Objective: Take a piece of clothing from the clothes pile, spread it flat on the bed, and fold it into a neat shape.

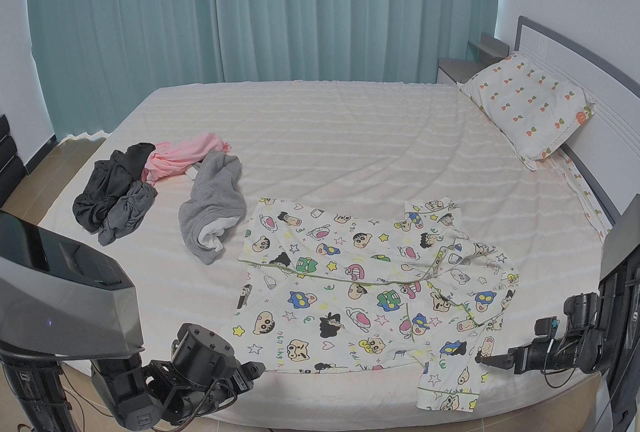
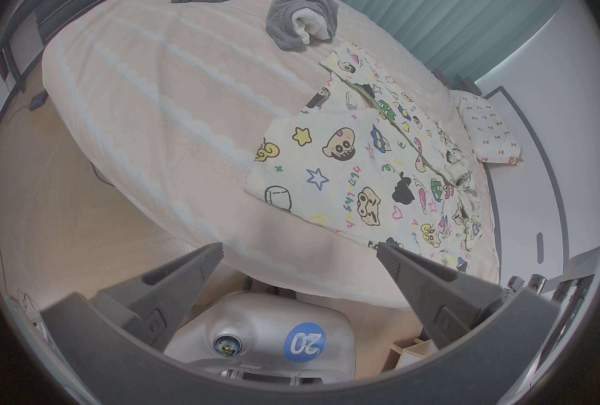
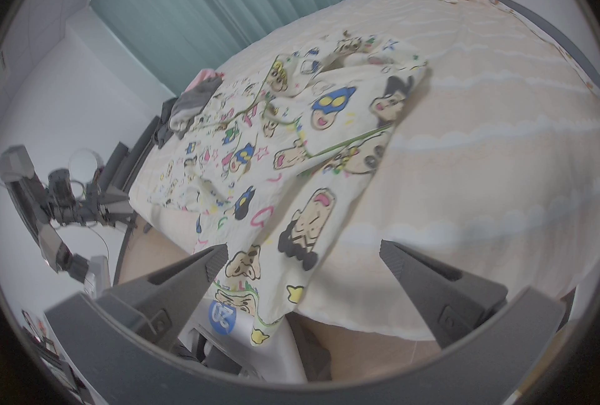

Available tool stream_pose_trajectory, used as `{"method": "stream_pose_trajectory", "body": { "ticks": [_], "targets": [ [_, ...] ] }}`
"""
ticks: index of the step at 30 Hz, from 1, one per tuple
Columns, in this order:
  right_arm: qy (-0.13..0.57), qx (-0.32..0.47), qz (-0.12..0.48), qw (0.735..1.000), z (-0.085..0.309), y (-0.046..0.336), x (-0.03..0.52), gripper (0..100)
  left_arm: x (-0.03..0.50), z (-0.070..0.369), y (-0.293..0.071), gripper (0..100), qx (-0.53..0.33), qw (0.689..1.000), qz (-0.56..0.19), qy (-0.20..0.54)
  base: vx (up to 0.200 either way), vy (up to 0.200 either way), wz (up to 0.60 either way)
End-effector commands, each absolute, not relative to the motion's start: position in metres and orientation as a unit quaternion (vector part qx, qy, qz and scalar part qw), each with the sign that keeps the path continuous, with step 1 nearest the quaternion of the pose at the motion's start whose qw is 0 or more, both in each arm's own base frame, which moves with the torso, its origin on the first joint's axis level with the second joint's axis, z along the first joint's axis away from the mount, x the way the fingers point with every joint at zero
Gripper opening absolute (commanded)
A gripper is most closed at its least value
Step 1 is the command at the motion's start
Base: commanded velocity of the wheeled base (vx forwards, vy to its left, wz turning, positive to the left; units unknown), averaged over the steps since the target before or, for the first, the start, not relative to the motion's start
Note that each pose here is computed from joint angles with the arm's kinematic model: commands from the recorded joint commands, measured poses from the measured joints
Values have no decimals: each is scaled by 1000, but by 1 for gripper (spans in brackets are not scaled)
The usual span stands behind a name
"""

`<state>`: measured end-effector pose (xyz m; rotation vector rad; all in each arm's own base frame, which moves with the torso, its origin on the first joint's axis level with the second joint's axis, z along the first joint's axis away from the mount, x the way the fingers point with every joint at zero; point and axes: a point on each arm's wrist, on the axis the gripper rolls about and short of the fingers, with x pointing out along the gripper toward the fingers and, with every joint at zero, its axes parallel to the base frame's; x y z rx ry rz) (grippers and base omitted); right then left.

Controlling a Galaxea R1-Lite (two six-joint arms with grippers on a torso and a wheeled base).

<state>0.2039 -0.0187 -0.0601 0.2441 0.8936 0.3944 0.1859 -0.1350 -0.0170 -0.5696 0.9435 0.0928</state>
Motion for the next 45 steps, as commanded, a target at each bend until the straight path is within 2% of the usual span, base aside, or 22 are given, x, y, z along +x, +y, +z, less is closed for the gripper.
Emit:
{"method": "stream_pose_trajectory", "body": {
  "ticks": [1,5,16,17,28,33,41,45],
  "targets": [
    [462,82,219,856,-76,7,199,100,188,-17,-136,100,-273,856,51,435,0,0,0],
    [457,73,229,856,-78,14,201,100,188,-17,-135,100,-271,859,56,430,0,0,0],
    [468,52,204,858,-81,16,200,100,189,-17,-135,100,-272,860,58,427,0,0,0],
    [467,53,204,859,-81,16,200,0,189,-17,-135,100,-272,861,59,427,0,0,0],
    [466,56,198,861,-80,13,200,0,189,-18,-134,100,-264,866,71,419,0,0,0],
    [468,71,168,865,-78,-2,200,0,189,-22,-133,100,-257,867,78,419,0,0,0],
    [510,93,164,839,-61,-14,184,0,191,-31,-136,100,-244,873,86,414,0,0,0],
    [507,99,150,843,-58,-22,183,0,194,-37,-139,100,-249,875,79,407,0,0,0]
  ]
}}
